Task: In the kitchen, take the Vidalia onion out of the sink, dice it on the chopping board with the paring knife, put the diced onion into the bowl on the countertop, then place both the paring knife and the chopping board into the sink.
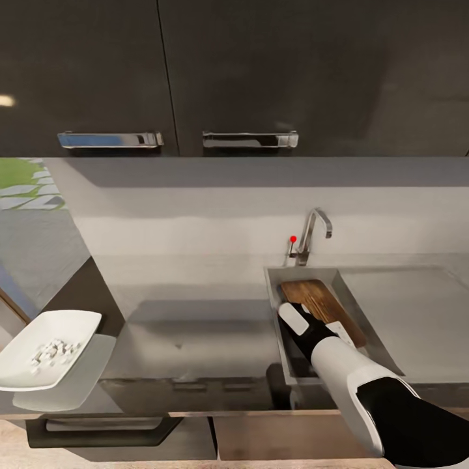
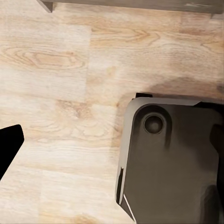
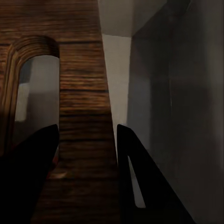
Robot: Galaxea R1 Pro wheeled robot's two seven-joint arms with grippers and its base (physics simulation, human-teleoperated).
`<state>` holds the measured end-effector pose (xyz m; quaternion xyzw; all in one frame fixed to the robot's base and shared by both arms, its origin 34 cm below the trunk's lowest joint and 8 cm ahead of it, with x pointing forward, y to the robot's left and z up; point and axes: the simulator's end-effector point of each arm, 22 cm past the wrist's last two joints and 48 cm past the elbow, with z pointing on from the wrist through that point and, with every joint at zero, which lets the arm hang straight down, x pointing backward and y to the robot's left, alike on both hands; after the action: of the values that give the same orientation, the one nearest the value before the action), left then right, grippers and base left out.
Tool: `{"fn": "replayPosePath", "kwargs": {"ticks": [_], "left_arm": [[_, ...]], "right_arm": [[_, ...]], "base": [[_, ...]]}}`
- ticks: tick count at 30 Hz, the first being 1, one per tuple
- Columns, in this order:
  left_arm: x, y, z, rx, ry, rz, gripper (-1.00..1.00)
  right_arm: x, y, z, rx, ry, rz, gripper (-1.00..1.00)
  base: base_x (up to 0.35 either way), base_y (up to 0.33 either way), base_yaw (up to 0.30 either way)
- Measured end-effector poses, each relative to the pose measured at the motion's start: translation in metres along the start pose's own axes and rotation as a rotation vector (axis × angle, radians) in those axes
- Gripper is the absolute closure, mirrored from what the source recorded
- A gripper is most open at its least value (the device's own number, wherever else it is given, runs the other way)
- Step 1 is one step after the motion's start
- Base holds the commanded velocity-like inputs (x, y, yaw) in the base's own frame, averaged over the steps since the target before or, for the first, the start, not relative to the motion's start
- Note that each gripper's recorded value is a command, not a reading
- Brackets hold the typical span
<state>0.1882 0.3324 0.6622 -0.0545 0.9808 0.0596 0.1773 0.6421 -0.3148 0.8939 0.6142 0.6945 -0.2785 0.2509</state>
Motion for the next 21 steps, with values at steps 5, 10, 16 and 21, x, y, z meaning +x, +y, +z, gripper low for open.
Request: {"fn": "replayPosePath", "kwargs": {"ticks": [5,10,16,21], "left_arm": [[0.003,0.0,0.0,-0.001,0.008,0.001,-1.0],[0.005,0.001,-0.001,-0.001,0.016,0.002,-1.0],[0.008,0.001,-0.001,-0.002,0.025,0.003,-1.0],[0.012,0.001,-0.002,-0.003,0.034,0.005,-1.0]], "right_arm": [[0.003,0.0,0.005,0.004,0.005,-0.002,1.0],[0.007,0.0,0.008,0.008,0.007,-0.008,1.0],[0.01,0.002,0.012,0.002,0.008,-0.016,1.0],[0.013,0.001,0.016,0.007,0.007,-0.021,1.0]], "base": [[0.006,-0.001,0.0],[0.0,0.0,0.0],[0.0,0.0,0.0],[0.049,-0.028,0.0]]}}
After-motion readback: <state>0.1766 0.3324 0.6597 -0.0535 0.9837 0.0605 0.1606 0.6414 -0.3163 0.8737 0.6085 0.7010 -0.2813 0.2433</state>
